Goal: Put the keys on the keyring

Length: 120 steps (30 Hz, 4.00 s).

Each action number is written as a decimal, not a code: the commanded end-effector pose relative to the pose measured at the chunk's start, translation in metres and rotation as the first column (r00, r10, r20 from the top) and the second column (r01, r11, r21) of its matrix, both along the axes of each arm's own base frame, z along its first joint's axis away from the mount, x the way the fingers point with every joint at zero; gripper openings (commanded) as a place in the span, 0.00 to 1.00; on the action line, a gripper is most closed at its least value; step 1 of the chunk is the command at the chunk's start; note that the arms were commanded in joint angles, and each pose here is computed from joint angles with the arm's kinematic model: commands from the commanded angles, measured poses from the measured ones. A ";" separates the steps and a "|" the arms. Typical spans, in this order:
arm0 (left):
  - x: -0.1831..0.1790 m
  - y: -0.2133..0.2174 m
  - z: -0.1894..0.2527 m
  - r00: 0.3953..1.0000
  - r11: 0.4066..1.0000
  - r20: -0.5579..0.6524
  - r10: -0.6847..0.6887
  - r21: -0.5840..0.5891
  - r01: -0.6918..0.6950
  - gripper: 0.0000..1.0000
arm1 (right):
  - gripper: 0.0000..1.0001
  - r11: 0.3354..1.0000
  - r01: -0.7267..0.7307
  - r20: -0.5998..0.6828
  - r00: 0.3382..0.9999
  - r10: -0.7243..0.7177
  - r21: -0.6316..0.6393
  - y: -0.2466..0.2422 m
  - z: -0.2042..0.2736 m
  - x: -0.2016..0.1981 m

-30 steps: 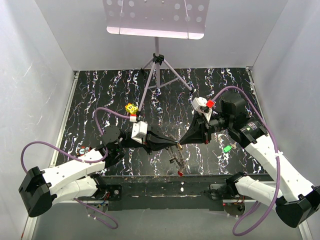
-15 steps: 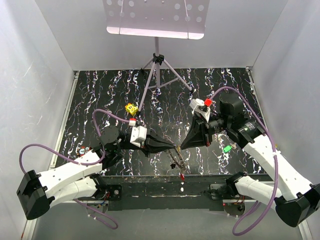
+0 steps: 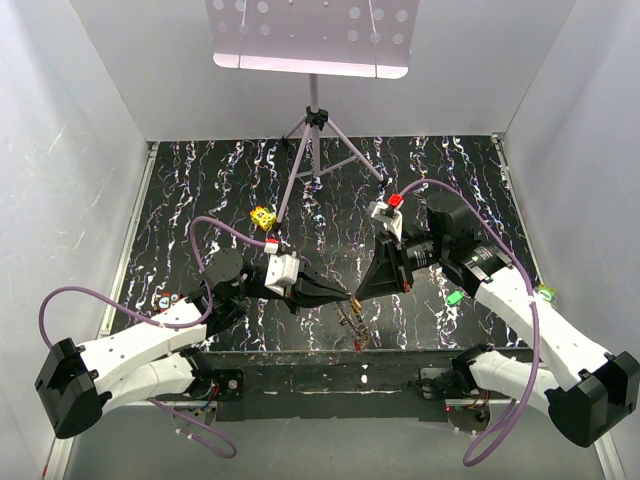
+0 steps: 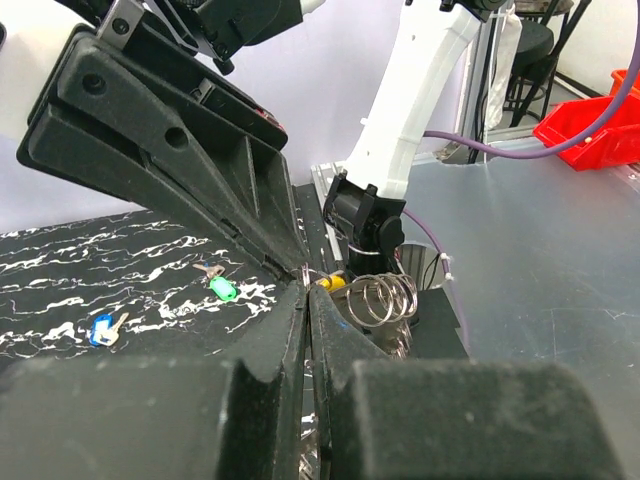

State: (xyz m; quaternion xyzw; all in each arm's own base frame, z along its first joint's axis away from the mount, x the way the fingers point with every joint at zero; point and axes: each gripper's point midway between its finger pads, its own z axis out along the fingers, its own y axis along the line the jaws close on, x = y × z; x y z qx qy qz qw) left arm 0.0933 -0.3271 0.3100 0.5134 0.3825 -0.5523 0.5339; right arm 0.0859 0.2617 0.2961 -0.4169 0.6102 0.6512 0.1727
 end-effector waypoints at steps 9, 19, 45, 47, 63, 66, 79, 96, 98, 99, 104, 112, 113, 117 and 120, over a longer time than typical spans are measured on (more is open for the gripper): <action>-0.007 0.000 0.023 0.996 0.998 0.072 -0.053 -0.037 0.056 0.00 | 0.01 0.995 0.075 -0.062 0.995 -0.078 -0.059 0.007 -0.012 0.013; 0.000 0.005 0.020 0.997 0.999 0.075 0.013 -0.038 -0.010 0.00 | 0.21 0.998 0.054 0.219 0.974 -0.055 0.009 -0.006 -0.002 0.006; 0.010 0.003 0.024 0.998 0.994 -0.001 0.067 -0.090 -0.067 0.00 | 0.38 0.975 -0.101 0.552 0.833 -0.025 0.197 0.008 0.032 0.003; 0.011 0.003 0.024 0.998 0.993 -0.003 0.070 -0.090 -0.070 0.00 | 0.36 0.975 -0.096 0.550 0.835 -0.030 0.200 0.009 0.034 0.004; 0.016 0.004 0.024 0.993 0.989 -0.053 0.104 -0.099 -0.109 0.04 | 0.01 0.989 -0.011 0.539 0.839 -0.071 0.147 0.012 0.025 0.012; 0.022 0.006 0.020 0.985 0.986 -0.096 0.141 -0.072 -0.148 0.32 | 0.01 0.993 0.005 0.555 0.829 -0.071 0.120 0.009 0.023 0.014; 0.042 0.005 -0.003 0.968 0.945 -0.066 0.242 0.241 -0.220 0.58 | 0.01 0.984 0.017 0.656 0.748 0.104 -0.175 -0.019 -0.005 0.026; 0.047 -0.025 0.002 0.978 0.970 -0.130 0.165 0.201 -0.137 0.42 | 0.01 0.971 0.109 0.660 0.749 0.061 -0.213 -0.017 -0.007 0.046; 0.046 -0.026 0.001 0.978 0.971 -0.139 0.156 0.202 -0.126 0.40 | 0.01 0.971 0.113 0.659 0.750 0.056 -0.211 -0.016 -0.006 0.047; 0.046 -0.027 0.001 0.978 0.972 -0.141 0.154 0.200 -0.124 0.40 | 0.01 0.971 0.111 0.656 0.752 0.057 -0.211 -0.016 -0.006 0.046; 0.045 -0.032 -0.005 0.977 0.974 -0.170 0.131 0.204 -0.095 0.38 | 0.01 0.971 0.118 0.646 0.762 0.047 -0.210 -0.014 -0.007 0.048; 0.045 -0.036 -0.010 0.974 0.972 -0.189 0.128 0.218 -0.085 0.31 | 0.01 0.971 0.121 0.643 0.765 0.041 -0.205 -0.013 -0.005 0.048; 0.045 -0.037 -0.011 0.974 0.972 -0.189 0.127 0.220 -0.084 0.31 | 0.01 0.971 0.122 0.640 0.767 0.040 -0.207 -0.013 -0.006 0.048; 0.047 -0.037 -0.015 0.971 0.968 -0.196 0.135 0.234 -0.087 0.29 | 0.01 0.970 0.124 0.636 0.771 0.038 -0.209 -0.013 -0.007 0.048; 0.047 -0.038 -0.017 0.971 0.967 -0.200 0.132 0.241 -0.082 0.24 | 0.01 0.970 0.126 0.634 0.773 0.036 -0.208 -0.013 -0.007 0.048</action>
